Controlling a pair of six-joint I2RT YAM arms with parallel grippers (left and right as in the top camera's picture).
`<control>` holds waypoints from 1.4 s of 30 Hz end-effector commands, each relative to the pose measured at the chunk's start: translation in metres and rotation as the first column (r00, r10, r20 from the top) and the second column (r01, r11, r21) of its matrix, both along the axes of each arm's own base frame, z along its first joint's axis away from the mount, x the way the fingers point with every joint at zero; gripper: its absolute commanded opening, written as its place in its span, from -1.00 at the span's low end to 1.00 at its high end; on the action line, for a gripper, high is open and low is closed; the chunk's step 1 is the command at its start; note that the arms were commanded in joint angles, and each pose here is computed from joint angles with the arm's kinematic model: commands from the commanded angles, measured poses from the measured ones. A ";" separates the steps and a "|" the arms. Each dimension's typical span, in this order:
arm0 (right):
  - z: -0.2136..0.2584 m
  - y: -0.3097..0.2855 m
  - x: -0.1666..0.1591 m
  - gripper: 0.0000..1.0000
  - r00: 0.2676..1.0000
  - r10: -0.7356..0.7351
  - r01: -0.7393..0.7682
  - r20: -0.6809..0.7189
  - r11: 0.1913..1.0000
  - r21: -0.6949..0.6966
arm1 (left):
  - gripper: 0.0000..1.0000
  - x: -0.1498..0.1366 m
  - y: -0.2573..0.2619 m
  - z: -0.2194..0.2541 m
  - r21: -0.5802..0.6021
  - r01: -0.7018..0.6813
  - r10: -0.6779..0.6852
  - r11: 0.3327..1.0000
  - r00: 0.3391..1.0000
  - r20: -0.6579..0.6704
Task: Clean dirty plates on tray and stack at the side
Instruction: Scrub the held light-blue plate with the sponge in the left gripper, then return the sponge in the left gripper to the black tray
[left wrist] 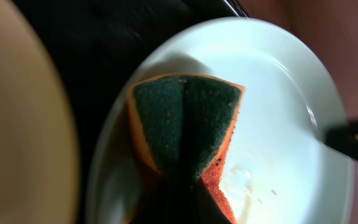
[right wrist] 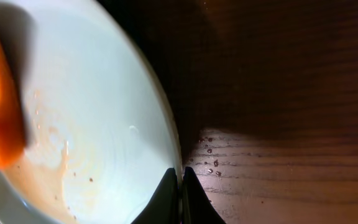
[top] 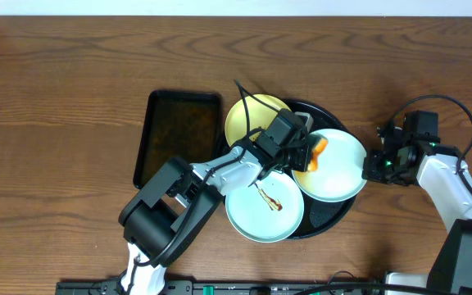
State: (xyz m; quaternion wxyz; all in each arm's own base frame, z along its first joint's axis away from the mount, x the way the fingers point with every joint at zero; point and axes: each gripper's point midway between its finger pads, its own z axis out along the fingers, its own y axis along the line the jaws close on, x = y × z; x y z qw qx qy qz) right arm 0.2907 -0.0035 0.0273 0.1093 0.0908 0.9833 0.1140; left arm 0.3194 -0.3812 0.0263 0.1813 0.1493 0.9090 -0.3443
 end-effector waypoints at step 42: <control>0.048 -0.007 0.040 -0.97 0.977 -0.002 0.009 0.215 0.999 -0.032 | -0.85 0.042 0.292 0.102 0.356 -0.523 0.541 0.774 0.839 0.056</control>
